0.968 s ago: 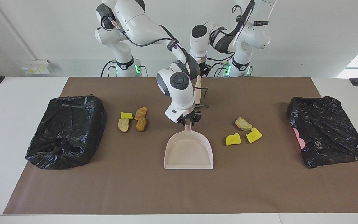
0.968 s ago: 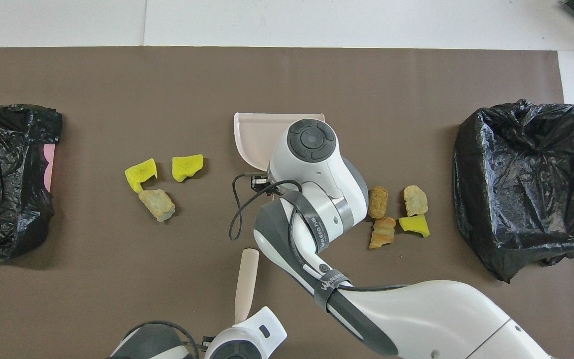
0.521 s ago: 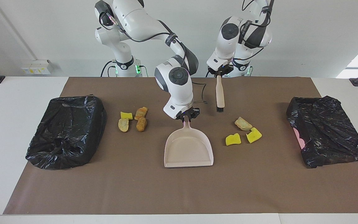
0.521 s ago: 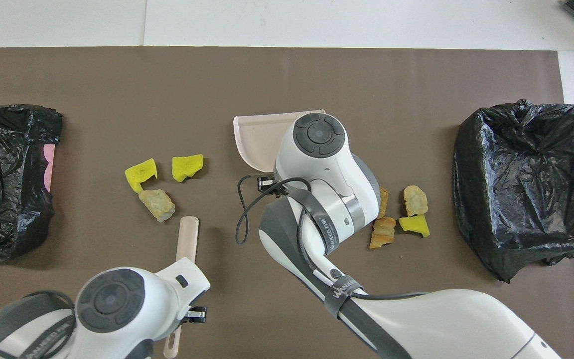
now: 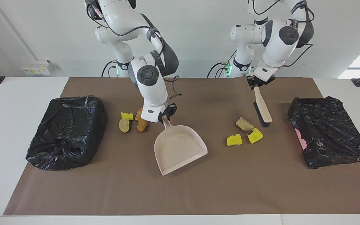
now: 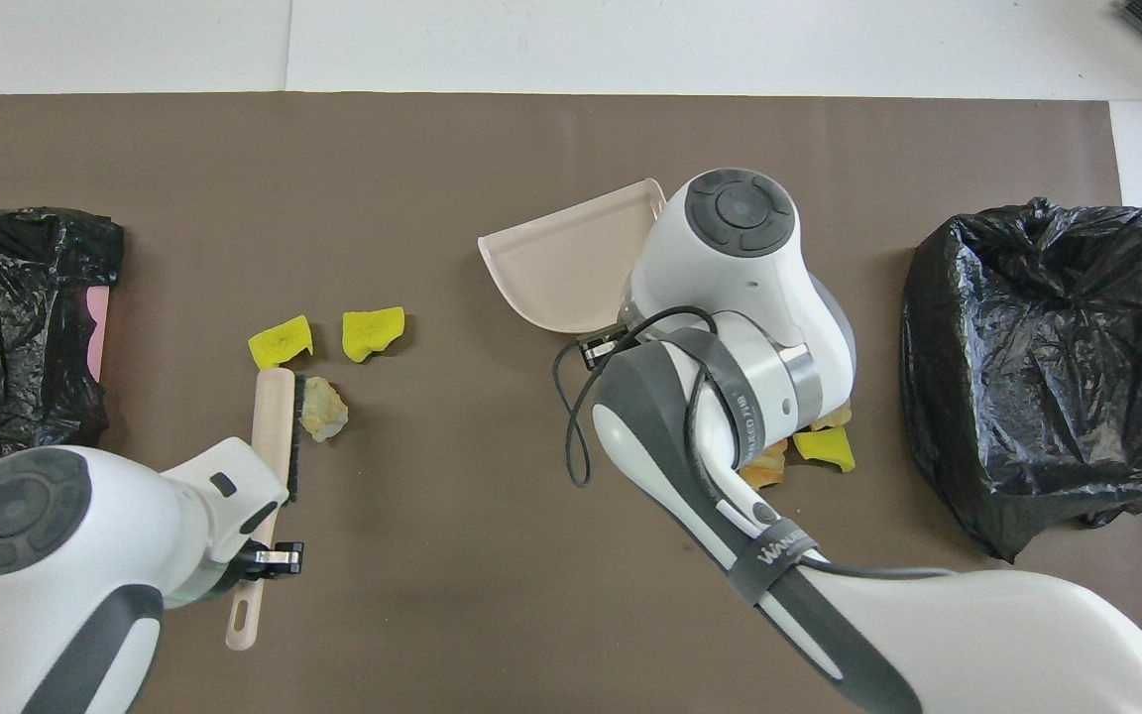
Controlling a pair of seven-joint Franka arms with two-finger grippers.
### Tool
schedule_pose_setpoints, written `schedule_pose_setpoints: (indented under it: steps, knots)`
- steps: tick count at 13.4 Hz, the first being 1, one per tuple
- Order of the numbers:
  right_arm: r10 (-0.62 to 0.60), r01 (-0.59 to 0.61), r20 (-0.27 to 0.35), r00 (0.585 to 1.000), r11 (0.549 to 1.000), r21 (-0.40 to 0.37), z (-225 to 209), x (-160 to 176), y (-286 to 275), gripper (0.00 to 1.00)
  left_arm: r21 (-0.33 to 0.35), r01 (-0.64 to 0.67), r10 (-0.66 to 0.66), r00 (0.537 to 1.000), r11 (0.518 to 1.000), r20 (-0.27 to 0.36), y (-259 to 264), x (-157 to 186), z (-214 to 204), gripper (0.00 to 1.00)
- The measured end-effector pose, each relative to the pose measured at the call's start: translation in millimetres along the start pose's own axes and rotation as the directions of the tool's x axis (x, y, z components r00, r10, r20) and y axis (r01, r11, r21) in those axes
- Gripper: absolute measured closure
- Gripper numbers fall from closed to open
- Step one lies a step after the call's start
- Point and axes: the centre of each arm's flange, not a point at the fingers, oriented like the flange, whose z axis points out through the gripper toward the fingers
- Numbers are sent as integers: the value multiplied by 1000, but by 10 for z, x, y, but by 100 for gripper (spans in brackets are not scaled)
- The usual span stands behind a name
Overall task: Sweep and dump trash in bin
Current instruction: 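Place the dustpan near the trash while the left gripper brings the brush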
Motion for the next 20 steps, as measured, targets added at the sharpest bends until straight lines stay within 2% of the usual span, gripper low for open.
schedule_pose_setpoints:
  steps: [3,5,6,8,9,11,13,15,20]
  knots:
    - [-154,154,17,988,988,3,38,-20,-7,69,52,12,-12,1000,999,12,-257,556,90,74]
    - [-296,297,26,955,955,-7,55,-27,-1,69,62,14,-14,1000,998,9,-297,843,358,74]
    - [-385,386,41,922,922,-29,60,-30,13,69,58,21,-22,1000,998,4,-342,932,463,74]
    - [-567,573,88,819,817,-68,71,-39,-14,69,52,24,-24,1000,998,-4,-361,1026,649,74]
    - [-627,637,119,770,767,-80,93,-68,-89,69,47,15,-14,1000,999,-24,-309,1047,719,74]
    - [-674,694,178,717,714,-91,188,-207,-339,69,48,-11,13,999,999,-37,-70,996,875,74]
    - [-681,707,211,701,703,-80,297,-379,-417,69,45,-33,36,998,998,-59,192,930,991,74]
    - [-673,701,229,703,709,-69,404,-492,-408,69,38,-62,64,996,997,-58,387,860,1056,74]
    - [-658,687,228,718,723,-76,581,-534,-483,69,26,-164,166,978,986,-122,957,696,1190,74]
